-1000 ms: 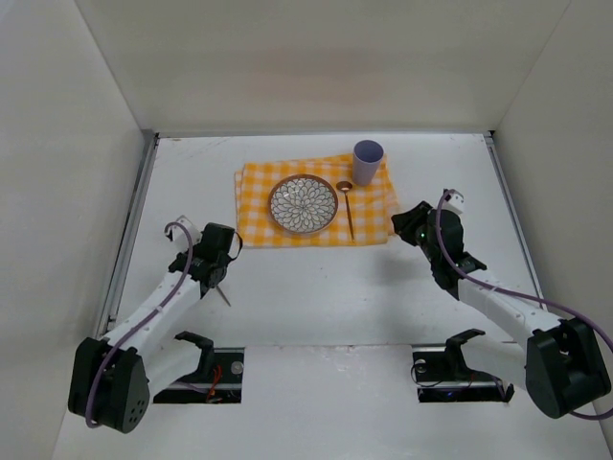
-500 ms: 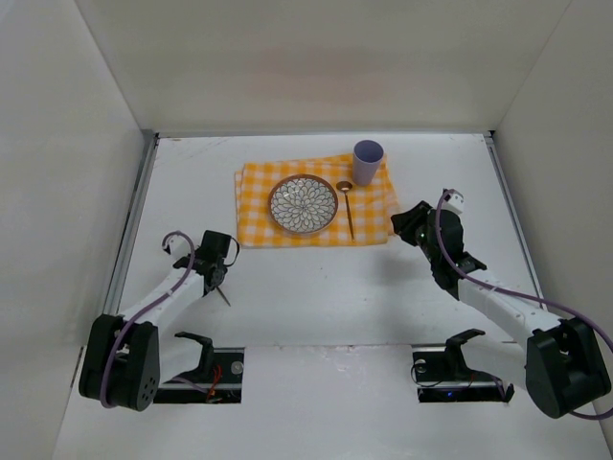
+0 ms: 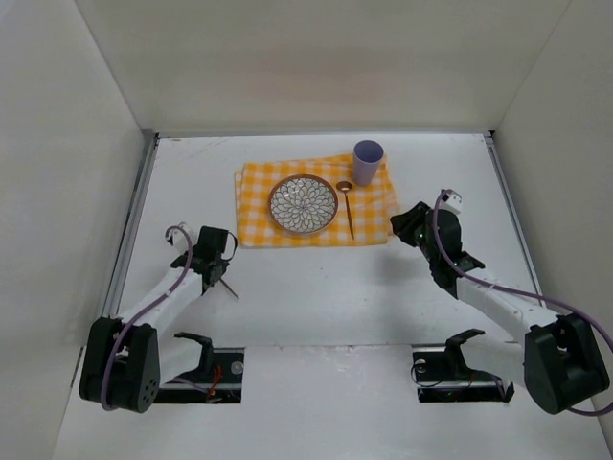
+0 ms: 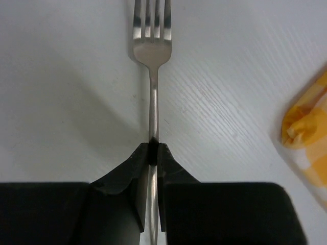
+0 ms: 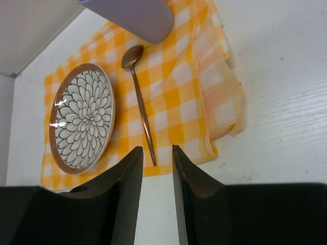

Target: Set the dinner table for one person

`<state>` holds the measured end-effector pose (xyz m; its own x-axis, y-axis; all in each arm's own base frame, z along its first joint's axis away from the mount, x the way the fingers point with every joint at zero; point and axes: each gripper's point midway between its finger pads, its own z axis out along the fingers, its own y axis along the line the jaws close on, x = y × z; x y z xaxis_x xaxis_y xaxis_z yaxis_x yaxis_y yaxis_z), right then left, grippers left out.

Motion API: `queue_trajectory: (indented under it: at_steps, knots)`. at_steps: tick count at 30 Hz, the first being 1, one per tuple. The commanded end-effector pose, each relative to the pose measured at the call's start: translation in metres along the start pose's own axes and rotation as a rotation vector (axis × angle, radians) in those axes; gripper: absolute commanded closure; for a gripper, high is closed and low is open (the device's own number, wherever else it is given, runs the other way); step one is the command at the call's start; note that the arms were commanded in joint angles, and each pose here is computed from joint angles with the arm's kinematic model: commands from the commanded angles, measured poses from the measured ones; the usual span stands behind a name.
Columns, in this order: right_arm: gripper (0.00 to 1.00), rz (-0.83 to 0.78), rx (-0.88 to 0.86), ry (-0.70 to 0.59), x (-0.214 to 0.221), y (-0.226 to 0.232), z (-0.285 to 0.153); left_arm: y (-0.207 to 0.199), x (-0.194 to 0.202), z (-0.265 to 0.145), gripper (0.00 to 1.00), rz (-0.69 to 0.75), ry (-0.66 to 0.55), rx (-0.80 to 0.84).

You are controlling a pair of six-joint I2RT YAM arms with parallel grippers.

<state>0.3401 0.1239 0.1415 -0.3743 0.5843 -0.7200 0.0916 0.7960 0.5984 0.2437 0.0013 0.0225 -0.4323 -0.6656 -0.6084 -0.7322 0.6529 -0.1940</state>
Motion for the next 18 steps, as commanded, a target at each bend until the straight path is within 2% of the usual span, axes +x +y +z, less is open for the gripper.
queue_trajectory:
  at_steps: [1,4,7,12,18]
  knots:
    - [0.65,0.000,-0.067,-0.056,-0.020,0.025,0.002,-0.043,-0.031,-0.030,0.99,0.174,-0.064,0.102]
    - [0.64,-0.001,-0.075,-0.057,-0.020,0.027,0.001,-0.088,-0.038,-0.045,0.98,0.314,-0.105,0.167]
    - [0.64,-0.005,-0.068,-0.054,-0.017,0.026,0.002,-0.131,-0.043,-0.046,0.97,0.380,-0.130,0.220]
    - [0.64,-0.010,-0.078,-0.047,-0.015,0.031,0.002,-0.193,-0.039,-0.026,0.96,0.466,-0.051,0.318]
    - [0.64,-0.012,-0.078,-0.045,-0.014,0.030,0.002,-0.234,-0.033,-0.001,0.97,0.642,-0.011,0.339]
